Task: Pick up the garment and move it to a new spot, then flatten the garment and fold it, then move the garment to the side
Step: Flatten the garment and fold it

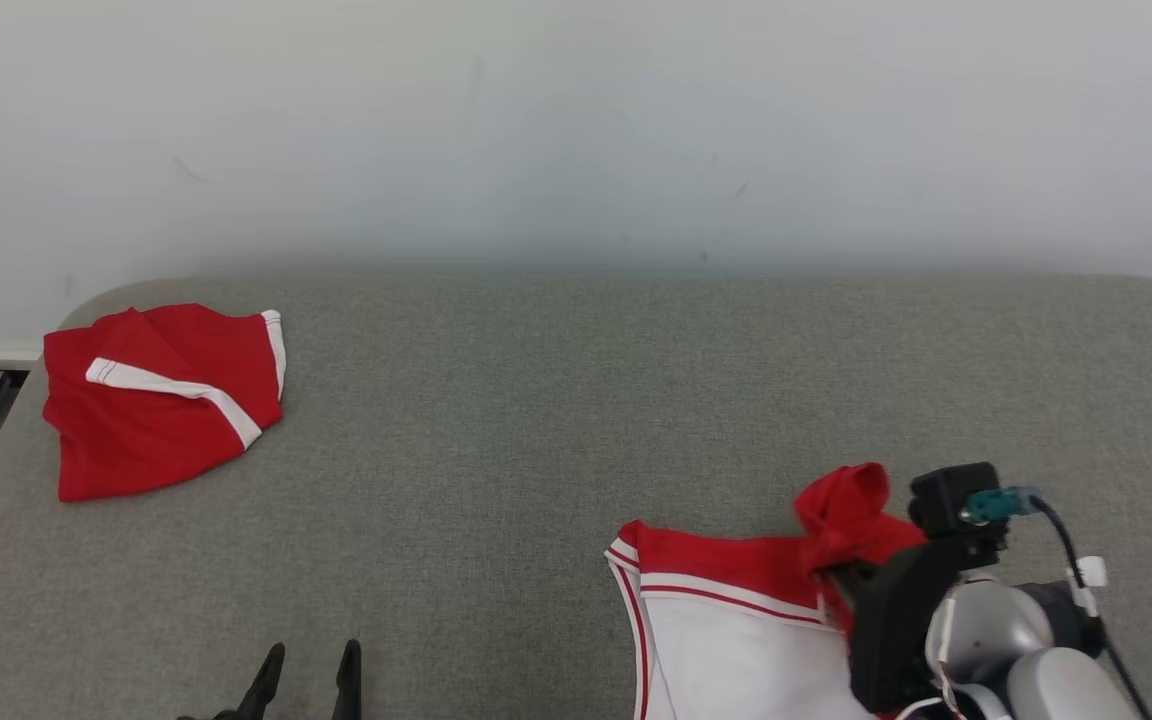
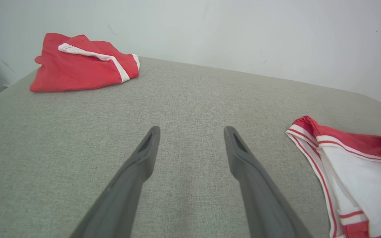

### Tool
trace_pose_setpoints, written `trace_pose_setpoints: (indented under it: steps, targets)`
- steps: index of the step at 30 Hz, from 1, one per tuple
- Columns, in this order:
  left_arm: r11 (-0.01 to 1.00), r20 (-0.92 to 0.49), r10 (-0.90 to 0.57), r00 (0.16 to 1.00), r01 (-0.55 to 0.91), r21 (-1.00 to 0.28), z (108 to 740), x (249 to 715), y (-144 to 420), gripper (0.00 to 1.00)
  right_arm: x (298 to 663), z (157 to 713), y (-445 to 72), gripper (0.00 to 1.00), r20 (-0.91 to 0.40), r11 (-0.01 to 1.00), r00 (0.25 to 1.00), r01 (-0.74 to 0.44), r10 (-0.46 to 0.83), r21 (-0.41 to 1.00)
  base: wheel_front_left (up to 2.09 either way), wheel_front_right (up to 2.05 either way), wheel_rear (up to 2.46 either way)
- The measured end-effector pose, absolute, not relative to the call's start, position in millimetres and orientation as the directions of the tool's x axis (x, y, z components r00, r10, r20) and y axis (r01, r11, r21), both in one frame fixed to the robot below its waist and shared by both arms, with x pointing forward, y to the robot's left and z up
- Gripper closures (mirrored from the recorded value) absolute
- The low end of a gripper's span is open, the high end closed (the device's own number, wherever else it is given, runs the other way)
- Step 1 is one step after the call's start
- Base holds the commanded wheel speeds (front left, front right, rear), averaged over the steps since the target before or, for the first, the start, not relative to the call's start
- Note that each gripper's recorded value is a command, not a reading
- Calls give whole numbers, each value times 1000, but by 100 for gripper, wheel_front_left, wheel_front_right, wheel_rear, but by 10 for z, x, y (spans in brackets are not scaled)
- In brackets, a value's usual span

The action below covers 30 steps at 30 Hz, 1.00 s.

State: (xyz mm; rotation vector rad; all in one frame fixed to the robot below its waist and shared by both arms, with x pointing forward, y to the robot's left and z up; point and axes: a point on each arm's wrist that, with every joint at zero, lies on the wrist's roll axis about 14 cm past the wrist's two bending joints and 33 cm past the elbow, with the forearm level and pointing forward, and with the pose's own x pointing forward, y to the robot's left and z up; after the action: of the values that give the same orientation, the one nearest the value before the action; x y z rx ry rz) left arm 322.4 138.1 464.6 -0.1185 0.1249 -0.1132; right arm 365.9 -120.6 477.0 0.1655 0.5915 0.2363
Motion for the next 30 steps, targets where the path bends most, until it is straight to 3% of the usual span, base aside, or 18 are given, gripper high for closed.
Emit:
trace_pose_setpoints:
  steps: [8,25,26,27,28,30]
  targets:
    - [987,-121,-113,986,97,-128,4645,3228,1405,0,3514,4523,-690,100,-622,925,684,-292,381,245,0,0,0]
    - [990,-125,-68,990,52,-128,4621,3243,1534,0,3533,4385,-365,100,-685,903,598,-363,416,231,0,0,0]
    - [990,-126,-67,990,51,-128,4618,3241,1536,0,3527,4374,-359,95,-688,902,595,-365,417,230,0,0,0]
    - [991,-128,-66,990,50,-128,4614,3240,1539,0,3522,4370,-349,55,-689,901,592,-368,419,231,0,0,0]
    - [991,-128,-66,990,49,-128,4612,3239,1540,0,3517,4373,-333,0,-687,898,589,-370,426,239,0,0,0]
    - [991,-129,-65,989,49,-128,4609,3238,1542,0,3518,4381,-317,0,-684,895,588,-372,432,245,0,0,0]
